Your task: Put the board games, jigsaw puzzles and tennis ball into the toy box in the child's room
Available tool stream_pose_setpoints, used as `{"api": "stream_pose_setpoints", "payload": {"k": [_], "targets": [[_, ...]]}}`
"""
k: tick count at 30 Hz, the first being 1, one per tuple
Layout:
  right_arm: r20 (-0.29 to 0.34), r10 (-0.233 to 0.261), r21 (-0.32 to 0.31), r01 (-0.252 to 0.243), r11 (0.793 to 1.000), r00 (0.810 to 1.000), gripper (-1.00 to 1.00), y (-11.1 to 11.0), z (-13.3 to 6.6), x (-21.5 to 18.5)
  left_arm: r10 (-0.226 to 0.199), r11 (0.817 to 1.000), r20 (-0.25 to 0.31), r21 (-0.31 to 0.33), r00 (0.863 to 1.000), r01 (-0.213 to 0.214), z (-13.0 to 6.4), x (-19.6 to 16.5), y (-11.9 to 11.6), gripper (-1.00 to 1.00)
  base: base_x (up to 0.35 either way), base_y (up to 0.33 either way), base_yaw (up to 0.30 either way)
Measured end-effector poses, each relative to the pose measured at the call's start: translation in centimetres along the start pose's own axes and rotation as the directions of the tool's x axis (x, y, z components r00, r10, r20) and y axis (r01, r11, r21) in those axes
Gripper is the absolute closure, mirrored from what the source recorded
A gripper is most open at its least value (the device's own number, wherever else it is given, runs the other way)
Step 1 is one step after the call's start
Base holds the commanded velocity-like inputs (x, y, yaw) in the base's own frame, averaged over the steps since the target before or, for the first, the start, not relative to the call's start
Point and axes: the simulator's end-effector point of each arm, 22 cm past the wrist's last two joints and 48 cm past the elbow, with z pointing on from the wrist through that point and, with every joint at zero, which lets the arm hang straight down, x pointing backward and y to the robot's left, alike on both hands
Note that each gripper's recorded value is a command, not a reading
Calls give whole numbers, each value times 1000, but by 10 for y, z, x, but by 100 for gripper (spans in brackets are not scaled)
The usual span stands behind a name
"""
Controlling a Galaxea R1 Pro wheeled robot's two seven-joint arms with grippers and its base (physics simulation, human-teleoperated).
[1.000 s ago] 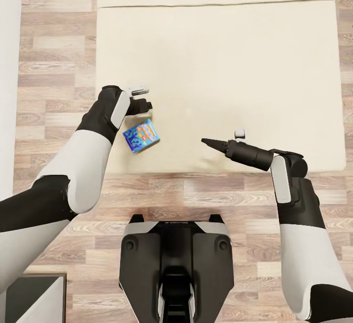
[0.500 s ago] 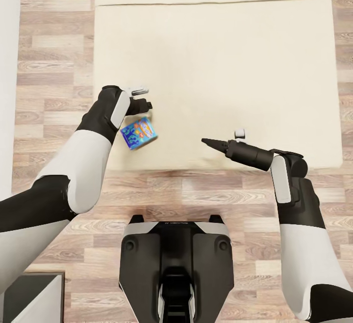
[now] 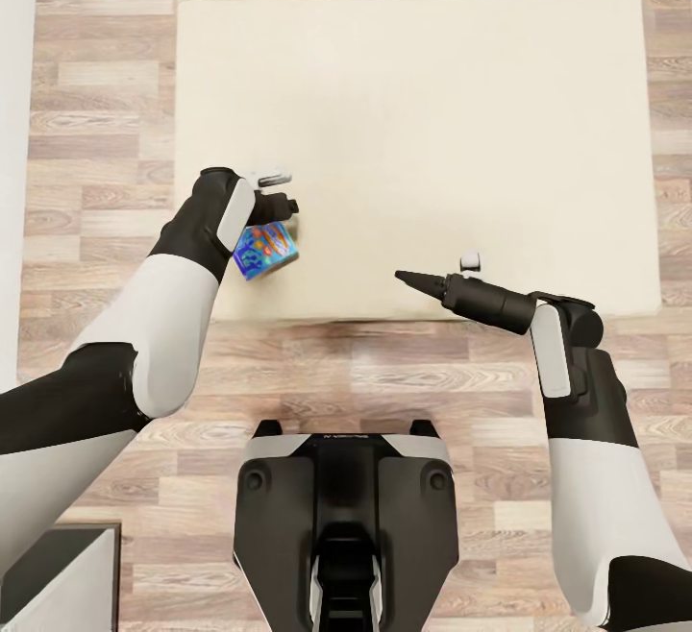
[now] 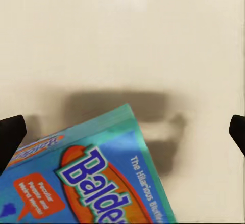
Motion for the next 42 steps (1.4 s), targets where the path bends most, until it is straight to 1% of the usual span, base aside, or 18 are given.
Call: {"api": "stream_pose_setpoints", "payload": {"k": [6,28,36,42], "targets": [[0,0,0,0,1000,1000,-100,0,0,0,0,1000,1,0,1000,0,0,0,0,-100,-104,-60,0],[-1,0,1,0,1000,1000,-100,0,0,1,0,1000,-2,1,1000,0,0,1,0,-100,-6,-2,0],[-1,0,2,0,1000,1000,-100,0,0,0,1,1000,-4,0,1000,-1,1,1,0,-100,-181,0,0],[-1,-1,1,1,1000,1000,-100,0,0,0,0,1000,-3,0,1000,0,0,1,0,-100,-82,0,0]]}}
